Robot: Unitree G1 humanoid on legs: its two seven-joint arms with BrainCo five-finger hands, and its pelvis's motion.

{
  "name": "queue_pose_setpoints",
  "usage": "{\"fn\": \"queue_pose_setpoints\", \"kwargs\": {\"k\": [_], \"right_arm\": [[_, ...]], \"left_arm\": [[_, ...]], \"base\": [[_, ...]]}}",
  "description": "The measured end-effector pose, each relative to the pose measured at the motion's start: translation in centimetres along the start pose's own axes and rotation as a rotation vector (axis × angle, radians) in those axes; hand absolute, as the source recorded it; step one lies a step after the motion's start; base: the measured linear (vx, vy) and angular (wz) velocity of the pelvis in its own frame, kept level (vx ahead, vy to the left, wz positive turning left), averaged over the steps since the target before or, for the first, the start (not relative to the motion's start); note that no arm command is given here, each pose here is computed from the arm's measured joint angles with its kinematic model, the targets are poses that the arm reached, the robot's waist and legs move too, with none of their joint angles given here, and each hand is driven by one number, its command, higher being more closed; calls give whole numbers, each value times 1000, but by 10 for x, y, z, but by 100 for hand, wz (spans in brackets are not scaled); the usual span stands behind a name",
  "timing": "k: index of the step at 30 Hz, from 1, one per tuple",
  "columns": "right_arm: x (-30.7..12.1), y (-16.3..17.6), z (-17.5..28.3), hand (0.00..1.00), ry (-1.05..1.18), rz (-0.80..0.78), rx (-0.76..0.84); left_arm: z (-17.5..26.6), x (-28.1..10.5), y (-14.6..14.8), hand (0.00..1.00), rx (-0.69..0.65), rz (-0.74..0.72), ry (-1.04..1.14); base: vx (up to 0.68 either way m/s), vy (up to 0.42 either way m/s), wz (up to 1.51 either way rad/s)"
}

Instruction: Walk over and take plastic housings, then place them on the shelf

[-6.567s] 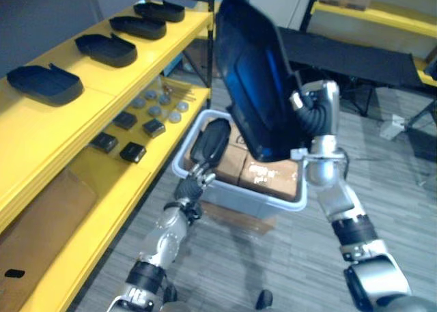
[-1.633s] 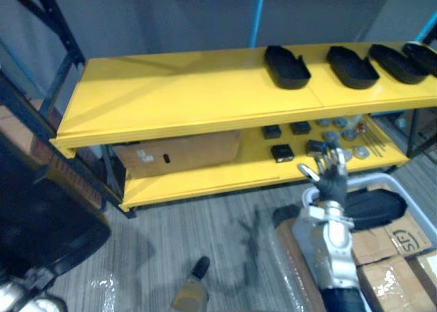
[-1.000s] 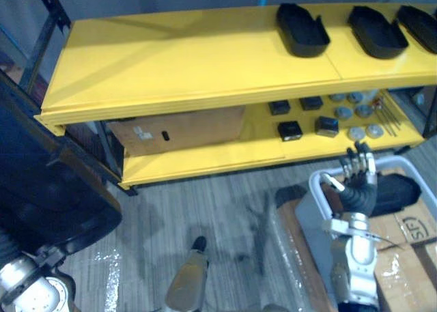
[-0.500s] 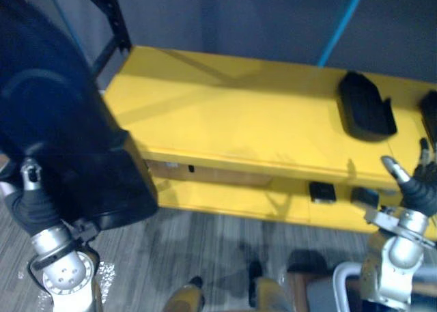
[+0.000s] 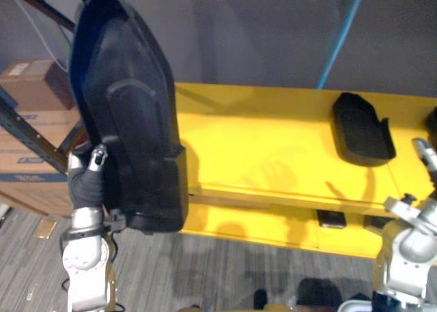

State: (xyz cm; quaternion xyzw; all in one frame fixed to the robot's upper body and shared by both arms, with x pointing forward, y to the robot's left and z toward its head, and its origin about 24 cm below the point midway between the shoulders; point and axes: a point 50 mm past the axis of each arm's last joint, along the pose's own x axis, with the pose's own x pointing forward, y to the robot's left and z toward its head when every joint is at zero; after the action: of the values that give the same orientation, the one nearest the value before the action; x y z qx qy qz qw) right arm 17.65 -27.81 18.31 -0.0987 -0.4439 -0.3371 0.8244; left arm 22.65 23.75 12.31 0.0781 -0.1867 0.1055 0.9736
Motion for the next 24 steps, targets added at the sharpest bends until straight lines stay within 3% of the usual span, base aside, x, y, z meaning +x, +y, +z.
{"fn": "queue_pose_setpoints", "kwargs": {"k": [9,15,24], "right_arm": [[-21,-26,-9,0,170,10,-26],[-35,-31,-13,0,244,61,-15],[-36,-30,-17,0,278,76,-25]], "left_arm": [[-40,54,25,100,6,60,213],[-37,95,12,100,-149,135,238],[-65,103,-4,100,-176,313,479]], "base": [[-18,-4,-40],[12,7,-31],[-21,-13,-22]]}}
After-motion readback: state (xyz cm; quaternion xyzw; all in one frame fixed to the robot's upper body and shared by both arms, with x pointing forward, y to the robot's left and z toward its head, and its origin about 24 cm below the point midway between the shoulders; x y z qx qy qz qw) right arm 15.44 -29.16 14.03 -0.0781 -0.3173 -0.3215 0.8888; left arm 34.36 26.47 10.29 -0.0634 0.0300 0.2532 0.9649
